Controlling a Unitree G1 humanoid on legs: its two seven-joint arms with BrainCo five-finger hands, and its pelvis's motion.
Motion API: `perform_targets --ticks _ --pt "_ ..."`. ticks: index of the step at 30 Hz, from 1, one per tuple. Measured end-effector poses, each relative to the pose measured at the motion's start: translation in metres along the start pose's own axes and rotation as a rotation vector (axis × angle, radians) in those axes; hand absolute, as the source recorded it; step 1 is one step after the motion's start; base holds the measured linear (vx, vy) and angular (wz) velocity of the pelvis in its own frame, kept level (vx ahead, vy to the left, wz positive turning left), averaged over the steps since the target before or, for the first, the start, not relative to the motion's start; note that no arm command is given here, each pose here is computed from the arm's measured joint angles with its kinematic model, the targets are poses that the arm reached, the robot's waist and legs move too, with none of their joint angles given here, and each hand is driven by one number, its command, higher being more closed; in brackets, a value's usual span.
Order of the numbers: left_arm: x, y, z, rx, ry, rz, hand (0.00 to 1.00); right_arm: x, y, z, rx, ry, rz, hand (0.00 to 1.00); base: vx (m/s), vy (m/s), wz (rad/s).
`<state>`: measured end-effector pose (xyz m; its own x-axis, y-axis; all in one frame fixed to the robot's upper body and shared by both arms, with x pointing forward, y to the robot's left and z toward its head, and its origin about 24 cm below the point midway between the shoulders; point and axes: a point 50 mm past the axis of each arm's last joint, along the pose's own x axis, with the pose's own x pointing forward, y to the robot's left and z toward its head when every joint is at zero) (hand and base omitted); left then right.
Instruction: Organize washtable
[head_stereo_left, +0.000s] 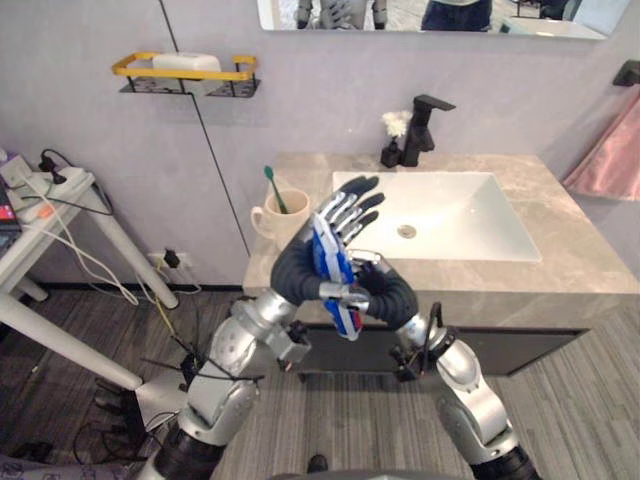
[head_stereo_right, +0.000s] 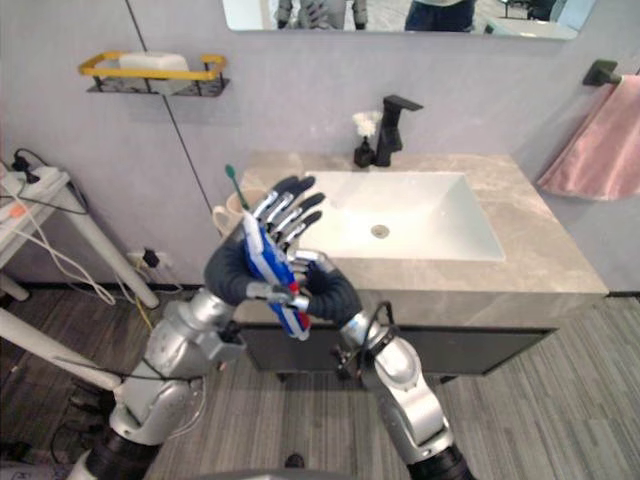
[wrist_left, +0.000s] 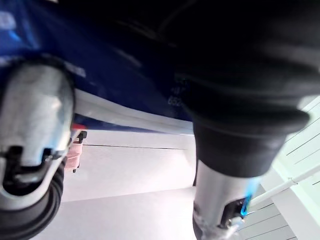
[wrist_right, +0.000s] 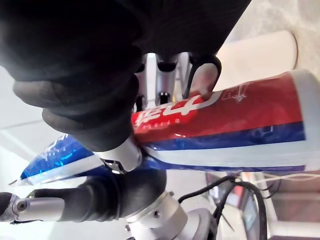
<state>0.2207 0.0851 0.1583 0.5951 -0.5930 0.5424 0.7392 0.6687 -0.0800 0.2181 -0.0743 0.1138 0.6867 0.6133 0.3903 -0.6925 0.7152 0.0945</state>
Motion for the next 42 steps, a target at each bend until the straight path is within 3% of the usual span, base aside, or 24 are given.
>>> perform_targets --ticks 27,28,42 --pt "-0.002 0.006 -0.002 0.012 -0.01 0.023 1.0 0.002 0.001 -0.001 0.008 0.023 0.009 1.0 0.0 -0.006 -0.04" --pt "-0.002 0.006 -0.002 0.012 -0.011 0.024 1.0 0.002 0.001 -0.001 0.008 0.023 0.009 0.0 0.0 0.0 0.0" --pt "0.007 0.016 0.012 0.058 -0.084 0.044 1.0 0.01 -0.009 0.012 0.094 -0.054 0.005 0.0 0.0 -0.001 0.0"
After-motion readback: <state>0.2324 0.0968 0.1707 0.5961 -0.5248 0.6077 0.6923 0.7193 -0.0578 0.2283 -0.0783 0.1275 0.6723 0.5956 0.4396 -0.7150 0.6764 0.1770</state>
